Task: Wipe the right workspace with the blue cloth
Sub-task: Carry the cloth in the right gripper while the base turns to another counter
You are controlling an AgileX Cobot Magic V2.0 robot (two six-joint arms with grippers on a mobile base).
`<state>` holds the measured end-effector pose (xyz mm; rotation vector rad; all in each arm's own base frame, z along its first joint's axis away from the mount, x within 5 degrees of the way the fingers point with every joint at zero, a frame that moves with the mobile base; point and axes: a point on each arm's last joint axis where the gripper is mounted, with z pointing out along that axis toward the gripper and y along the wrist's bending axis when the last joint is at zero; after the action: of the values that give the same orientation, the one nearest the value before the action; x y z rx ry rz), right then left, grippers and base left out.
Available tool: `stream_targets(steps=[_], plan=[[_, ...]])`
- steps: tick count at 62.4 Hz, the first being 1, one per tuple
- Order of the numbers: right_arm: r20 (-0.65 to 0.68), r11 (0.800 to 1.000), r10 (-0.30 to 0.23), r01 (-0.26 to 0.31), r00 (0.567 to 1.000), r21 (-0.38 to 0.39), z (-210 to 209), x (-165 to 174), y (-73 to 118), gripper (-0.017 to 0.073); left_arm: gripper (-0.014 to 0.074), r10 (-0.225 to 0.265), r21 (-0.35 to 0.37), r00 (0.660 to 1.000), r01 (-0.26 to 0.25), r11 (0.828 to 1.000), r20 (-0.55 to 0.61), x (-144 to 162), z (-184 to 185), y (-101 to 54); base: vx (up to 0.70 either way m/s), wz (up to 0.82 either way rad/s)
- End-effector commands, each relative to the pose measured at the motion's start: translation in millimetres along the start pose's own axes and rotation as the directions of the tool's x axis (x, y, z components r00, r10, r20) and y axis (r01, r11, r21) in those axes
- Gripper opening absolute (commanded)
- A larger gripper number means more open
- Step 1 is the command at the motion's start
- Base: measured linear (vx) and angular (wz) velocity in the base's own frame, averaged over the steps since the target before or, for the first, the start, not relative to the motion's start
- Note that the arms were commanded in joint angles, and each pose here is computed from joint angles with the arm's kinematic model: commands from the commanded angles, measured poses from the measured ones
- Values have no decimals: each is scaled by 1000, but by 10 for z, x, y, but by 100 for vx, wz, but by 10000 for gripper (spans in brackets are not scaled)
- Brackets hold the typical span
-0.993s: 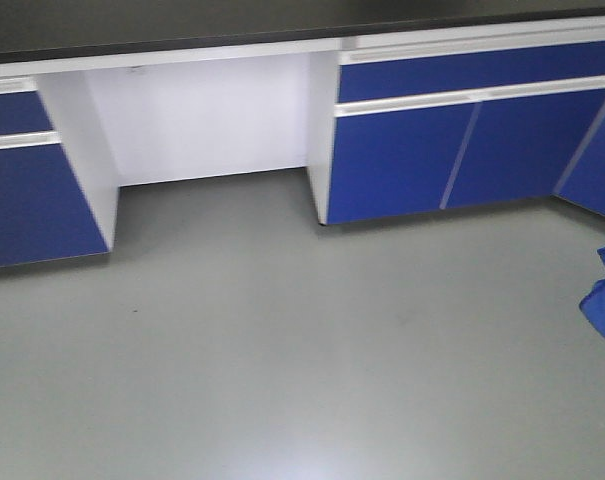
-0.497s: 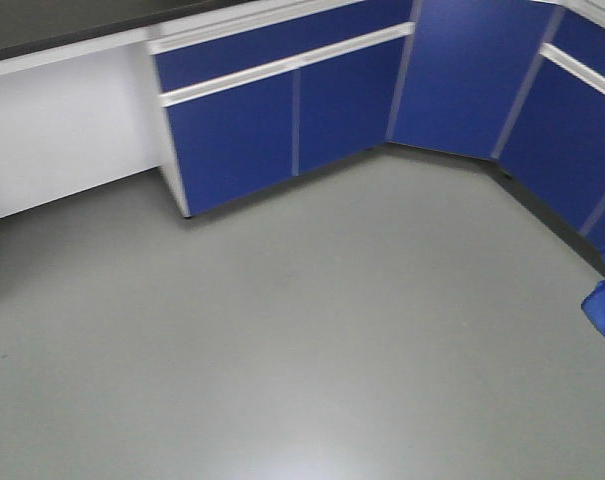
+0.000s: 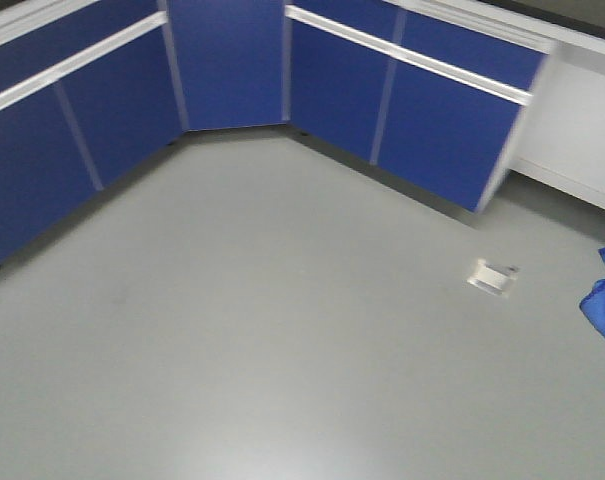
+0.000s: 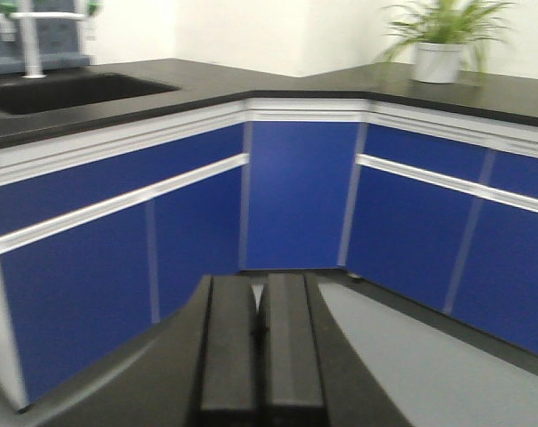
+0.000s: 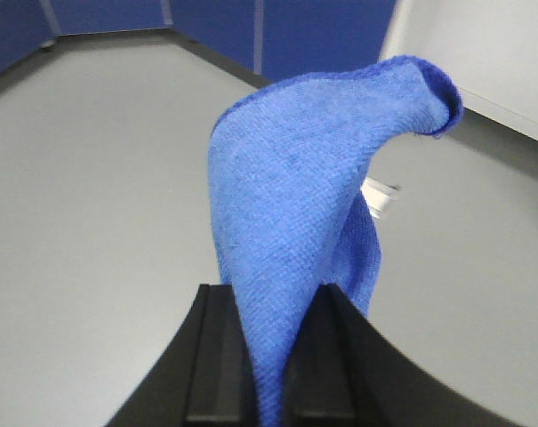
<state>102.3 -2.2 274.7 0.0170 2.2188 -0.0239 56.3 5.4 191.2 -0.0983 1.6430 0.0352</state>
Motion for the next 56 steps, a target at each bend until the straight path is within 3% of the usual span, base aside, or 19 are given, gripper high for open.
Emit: stream_targets(steps=[1,37,56], plan=[[95,1000,-14,14,995,5,-48,-142,-5,-1,-6,-8,18,998,7,1000,63,23,5,-12,-9,-77],[95,1000,-14,14,995,5,-48,-142,-5,-1,-6,-8,18,998,7,1000,63,23,5,-12,-8,-72],[94,1000,-14,14,995,5,-47,-141,-5,-1,-6,-8,18,998,7,1000,63,23,5,-12,-1,-38]])
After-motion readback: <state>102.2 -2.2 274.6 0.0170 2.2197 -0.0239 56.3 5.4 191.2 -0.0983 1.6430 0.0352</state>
